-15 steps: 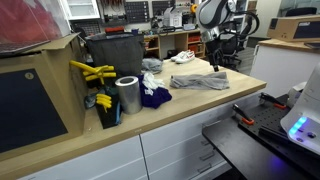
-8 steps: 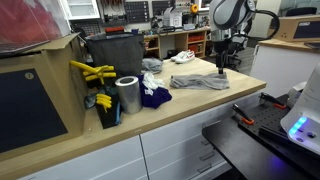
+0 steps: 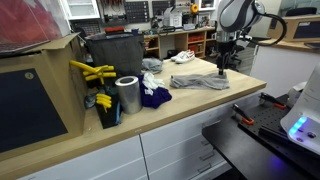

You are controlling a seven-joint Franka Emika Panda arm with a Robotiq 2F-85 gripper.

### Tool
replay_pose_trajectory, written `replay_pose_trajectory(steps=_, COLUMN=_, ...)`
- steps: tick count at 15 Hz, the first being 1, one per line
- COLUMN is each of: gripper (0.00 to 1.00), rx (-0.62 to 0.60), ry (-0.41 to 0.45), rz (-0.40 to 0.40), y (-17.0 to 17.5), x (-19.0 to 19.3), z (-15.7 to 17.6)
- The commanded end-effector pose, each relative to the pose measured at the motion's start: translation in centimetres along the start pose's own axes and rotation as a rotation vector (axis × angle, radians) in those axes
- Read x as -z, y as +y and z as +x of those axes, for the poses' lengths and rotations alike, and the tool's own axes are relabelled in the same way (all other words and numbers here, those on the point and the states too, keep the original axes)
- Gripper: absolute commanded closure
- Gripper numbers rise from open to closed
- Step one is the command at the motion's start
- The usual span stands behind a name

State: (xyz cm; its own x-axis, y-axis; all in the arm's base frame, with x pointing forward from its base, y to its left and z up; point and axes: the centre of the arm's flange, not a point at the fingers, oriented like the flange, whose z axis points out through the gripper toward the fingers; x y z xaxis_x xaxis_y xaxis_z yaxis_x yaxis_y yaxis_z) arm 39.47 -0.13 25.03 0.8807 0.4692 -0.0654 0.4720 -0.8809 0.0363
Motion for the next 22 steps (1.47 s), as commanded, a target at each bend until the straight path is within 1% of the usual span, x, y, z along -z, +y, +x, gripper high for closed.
replay_pose_trajectory(steps=1, gripper=0.00, rx=-0.024, ry=0.003, rz=0.027, y=0.8, x=0.9, z=-0.8)
replay_pose_trajectory(steps=2, gripper=0.00, rx=-0.042, ry=-0.004, rz=0.030, y=0.4, x=0.4, z=-0.1)
replay_pose_trajectory(steps=3, gripper=0.00, rx=-0.059, ry=-0.021, rz=0.046, y=0.6, x=0.8, z=-0.2)
replay_pose_trajectory(steps=4, gripper=0.00, rx=-0.041, ry=-0.005, rz=0.023, y=0.4, x=-0.1, z=-0.3)
replay_pose_trajectory(steps=11, gripper=0.00, rx=-0.047, ry=-0.023, rz=0.036, y=0.5, x=-0.3, z=-0.4)
replay_pose_trajectory(steps=12, gripper=0.00, rx=-0.043, ry=-0.020, rz=0.018, y=0.4, x=-0.7, z=-0.3)
replay_pose_trajectory(steps=16, gripper=0.00, rx=0.012, ry=-0.020, rz=0.003, y=-0.6, x=-2.4, z=0.3)
replay_pose_trajectory(steps=22, gripper=0.00, rx=0.137, ry=-0.049, rz=-0.024, y=-3.6, x=-7.1, z=2.1)
